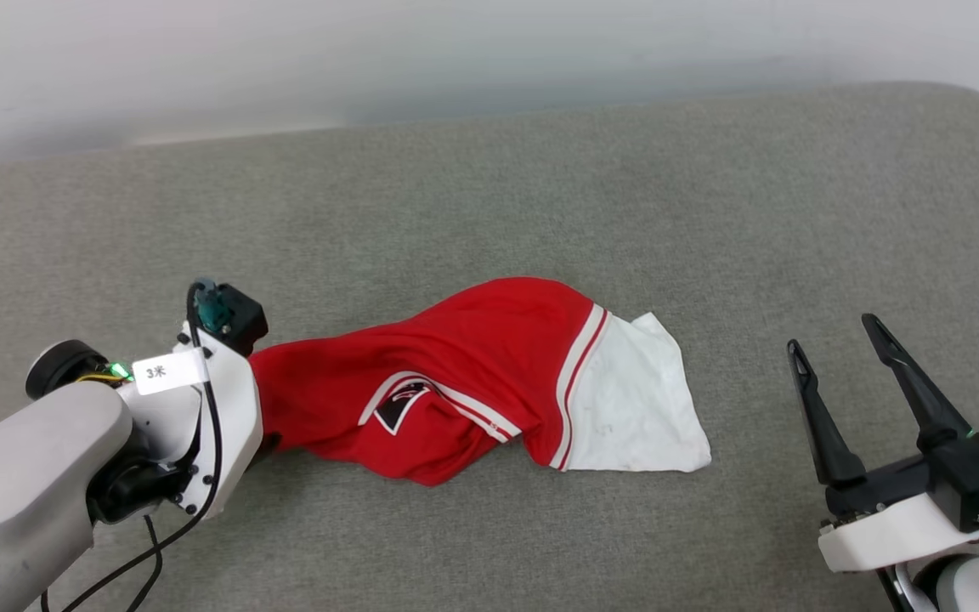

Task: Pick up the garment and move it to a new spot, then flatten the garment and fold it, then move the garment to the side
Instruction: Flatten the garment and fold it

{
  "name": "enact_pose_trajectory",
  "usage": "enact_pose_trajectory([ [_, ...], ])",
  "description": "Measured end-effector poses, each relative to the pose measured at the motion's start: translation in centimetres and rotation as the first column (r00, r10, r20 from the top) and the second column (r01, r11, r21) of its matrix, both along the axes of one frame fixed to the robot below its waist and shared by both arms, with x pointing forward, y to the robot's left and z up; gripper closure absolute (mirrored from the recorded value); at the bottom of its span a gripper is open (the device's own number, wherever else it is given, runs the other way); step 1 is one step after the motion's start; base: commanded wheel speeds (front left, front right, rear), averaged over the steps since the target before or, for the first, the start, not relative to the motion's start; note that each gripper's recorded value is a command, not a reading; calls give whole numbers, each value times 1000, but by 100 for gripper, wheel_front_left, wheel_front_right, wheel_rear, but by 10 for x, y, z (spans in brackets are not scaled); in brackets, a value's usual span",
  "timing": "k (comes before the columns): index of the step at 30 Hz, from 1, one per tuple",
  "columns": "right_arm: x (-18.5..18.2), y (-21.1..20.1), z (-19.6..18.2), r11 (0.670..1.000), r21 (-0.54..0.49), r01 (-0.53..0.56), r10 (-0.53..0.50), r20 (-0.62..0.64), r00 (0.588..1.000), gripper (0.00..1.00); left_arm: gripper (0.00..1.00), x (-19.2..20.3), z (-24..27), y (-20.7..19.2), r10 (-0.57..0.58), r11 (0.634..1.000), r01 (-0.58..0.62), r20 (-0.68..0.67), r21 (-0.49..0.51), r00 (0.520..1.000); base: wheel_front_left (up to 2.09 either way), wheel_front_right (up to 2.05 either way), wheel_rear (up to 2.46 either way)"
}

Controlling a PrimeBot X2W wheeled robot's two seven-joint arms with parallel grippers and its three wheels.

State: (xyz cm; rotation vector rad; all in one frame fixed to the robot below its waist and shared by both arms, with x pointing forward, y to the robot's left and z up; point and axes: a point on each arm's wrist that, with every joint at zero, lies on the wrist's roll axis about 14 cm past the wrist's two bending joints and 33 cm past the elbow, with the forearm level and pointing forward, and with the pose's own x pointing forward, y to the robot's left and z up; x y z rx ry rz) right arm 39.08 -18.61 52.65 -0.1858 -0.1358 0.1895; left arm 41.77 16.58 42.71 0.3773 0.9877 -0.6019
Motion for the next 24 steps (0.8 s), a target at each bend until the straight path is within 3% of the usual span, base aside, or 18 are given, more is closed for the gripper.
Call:
enact_pose_trajectory([
  [11,8,-9,-10,1000,-9,29,-29,-27,999,0,0,-5,-55,9,-27,993,49,-197,106,980,0,0,0],
  [12,8,-14,-10,999,-12,41,-42,-29,999,0,100,-6,-58,9,-40,991,66,-218,113,975,0,0,0],
  [19,7,-14,-5,999,-9,45,-45,-14,999,0,100,-3,-45,4,-56,995,68,-160,71,986,0,0,0],
  [22,6,-11,-2,999,-4,39,-39,-4,999,0,100,7,-24,-3,-57,998,57,-71,10,996,0,0,0],
  [24,3,-7,1,1000,2,29,-29,3,1000,0,100,18,9,-2,-30,998,33,59,-45,998,0,0,0],
])
